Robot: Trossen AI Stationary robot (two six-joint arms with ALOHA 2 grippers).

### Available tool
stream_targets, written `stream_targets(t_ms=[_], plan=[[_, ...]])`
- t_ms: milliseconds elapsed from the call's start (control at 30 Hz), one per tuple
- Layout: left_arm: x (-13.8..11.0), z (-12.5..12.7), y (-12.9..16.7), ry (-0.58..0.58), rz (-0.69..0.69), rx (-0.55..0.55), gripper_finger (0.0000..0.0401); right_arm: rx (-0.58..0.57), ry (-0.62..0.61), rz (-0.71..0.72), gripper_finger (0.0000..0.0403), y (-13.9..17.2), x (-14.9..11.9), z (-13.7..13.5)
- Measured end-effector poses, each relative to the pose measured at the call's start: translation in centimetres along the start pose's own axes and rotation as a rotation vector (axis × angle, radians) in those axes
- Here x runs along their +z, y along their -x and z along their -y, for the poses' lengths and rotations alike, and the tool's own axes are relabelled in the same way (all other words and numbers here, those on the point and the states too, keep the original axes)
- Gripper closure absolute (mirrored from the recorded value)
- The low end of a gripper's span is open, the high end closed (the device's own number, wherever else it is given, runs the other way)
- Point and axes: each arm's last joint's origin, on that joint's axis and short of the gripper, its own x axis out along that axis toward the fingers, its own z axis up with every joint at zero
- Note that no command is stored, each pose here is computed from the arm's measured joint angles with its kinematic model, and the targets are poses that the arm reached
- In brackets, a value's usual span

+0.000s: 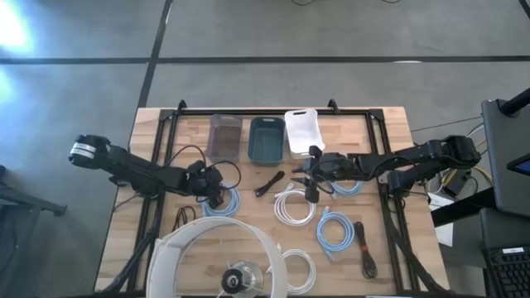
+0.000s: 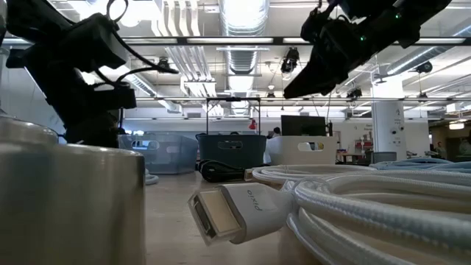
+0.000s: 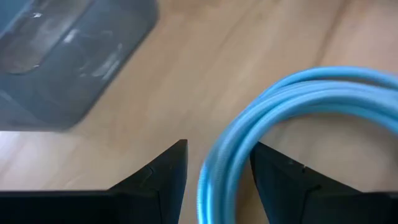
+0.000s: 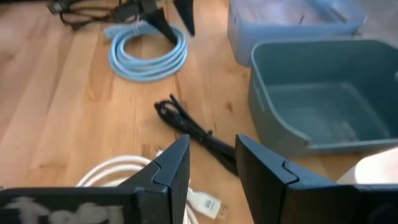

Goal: Sort HDMI cables
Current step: Put the middle blue HDMI cable into the black bin

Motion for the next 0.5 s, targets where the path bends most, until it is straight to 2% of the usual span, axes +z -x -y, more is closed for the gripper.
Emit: stream_targets(t_ms=[167, 333, 433, 500], plan=[[-0.2, 0.1, -0.6, -0.012, -0.010, 0.031, 0.0234, -0.006, 0.005, -0.051, 0.0273, -1.1, -0.9, -0.1], [0.1, 0.4, -0.7, -0.014, -0.013, 0.020, 0.0306, -0.010, 0.003, -0.089, 0.0278, -1.9, -1.5, -0.1], [1.3, 0.8, 0.0, 0.007, 0.026, 0.000, 0.0357, -0.011, -0.001, -0.101, 0.0283, -2.1, -1.6, -0.1], [2.7, 1.2, 0.8, -0.007, 0.076, -0.015, 0.0360, -0.011, -0.001, -0.099, 0.0286, -2.0, -1.6, -0.1]])
